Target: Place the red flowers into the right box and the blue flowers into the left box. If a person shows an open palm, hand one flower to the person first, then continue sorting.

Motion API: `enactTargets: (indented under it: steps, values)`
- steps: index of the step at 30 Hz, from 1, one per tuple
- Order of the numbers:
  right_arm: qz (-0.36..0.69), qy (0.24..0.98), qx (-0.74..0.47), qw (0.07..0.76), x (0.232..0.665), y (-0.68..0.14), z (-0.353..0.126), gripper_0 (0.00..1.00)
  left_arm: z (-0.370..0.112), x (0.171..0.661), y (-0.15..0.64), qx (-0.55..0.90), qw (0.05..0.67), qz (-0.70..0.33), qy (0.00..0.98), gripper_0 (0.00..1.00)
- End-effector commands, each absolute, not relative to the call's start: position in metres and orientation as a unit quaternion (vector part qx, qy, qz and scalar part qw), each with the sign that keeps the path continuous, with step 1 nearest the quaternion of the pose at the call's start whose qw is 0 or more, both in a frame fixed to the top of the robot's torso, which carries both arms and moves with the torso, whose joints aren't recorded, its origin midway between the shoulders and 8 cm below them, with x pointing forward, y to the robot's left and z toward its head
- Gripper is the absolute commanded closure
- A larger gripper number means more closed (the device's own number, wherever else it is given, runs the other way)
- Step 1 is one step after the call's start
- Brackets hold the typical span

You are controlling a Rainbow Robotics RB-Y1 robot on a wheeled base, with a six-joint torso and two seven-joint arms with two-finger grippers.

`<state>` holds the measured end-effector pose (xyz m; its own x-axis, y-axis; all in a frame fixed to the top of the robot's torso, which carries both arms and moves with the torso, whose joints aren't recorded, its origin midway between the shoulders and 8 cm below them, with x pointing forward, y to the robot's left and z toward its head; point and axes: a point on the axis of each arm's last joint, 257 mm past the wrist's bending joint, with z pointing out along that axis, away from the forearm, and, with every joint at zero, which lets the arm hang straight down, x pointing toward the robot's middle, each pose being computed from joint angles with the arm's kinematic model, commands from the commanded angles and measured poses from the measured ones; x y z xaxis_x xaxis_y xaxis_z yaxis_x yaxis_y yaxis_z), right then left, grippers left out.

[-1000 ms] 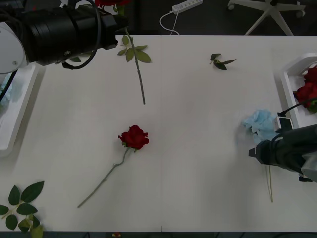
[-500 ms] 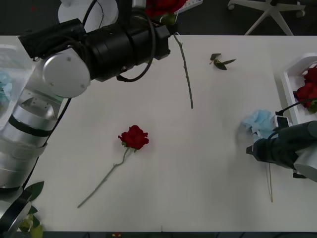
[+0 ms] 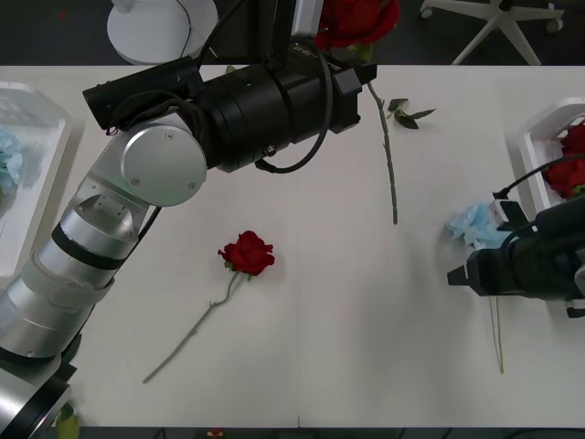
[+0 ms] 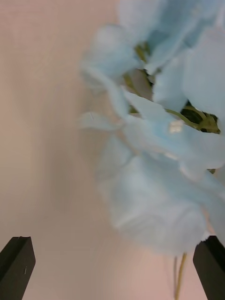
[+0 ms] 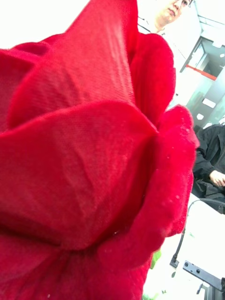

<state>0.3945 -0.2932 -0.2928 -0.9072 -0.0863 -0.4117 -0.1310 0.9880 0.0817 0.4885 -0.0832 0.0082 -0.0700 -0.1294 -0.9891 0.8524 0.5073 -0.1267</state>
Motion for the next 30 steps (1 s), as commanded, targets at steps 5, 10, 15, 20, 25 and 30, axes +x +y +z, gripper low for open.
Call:
enactTargets:
  steps: [5,10,15,20,25,30]
  values:
    - [0.050,0.941,-0.253,0.218,0.400,-0.294,-0.213,0.00,0.049,0.464,-0.105,0.298,0.621,-0.437,0.579,1.00]
    - [0.075,0.914,-0.328,0.226,0.393,-0.285,-0.182,0.00,0.049,0.464,-0.105,0.298,0.621,-0.437,0.579,1.00]
    - [0.121,0.895,-0.353,0.247,0.385,-0.274,-0.155,0.00,0.049,0.464,-0.105,0.298,0.621,-0.437,0.579,1.00]
    - [0.213,0.871,-0.347,0.275,0.371,-0.260,-0.129,0.00,0.049,0.464,-0.105,0.298,0.621,-0.437,0.579,1.00]
    - [0.269,0.843,-0.352,0.304,0.371,-0.243,-0.112,0.00,0.049,0.464,-0.105,0.298,0.621,-0.437,0.579,1.00]
    - [0.301,0.816,-0.347,0.352,0.384,-0.224,-0.101,0.00,0.049,0.464,-0.105,0.298,0.621,-0.437,0.579,1.00]
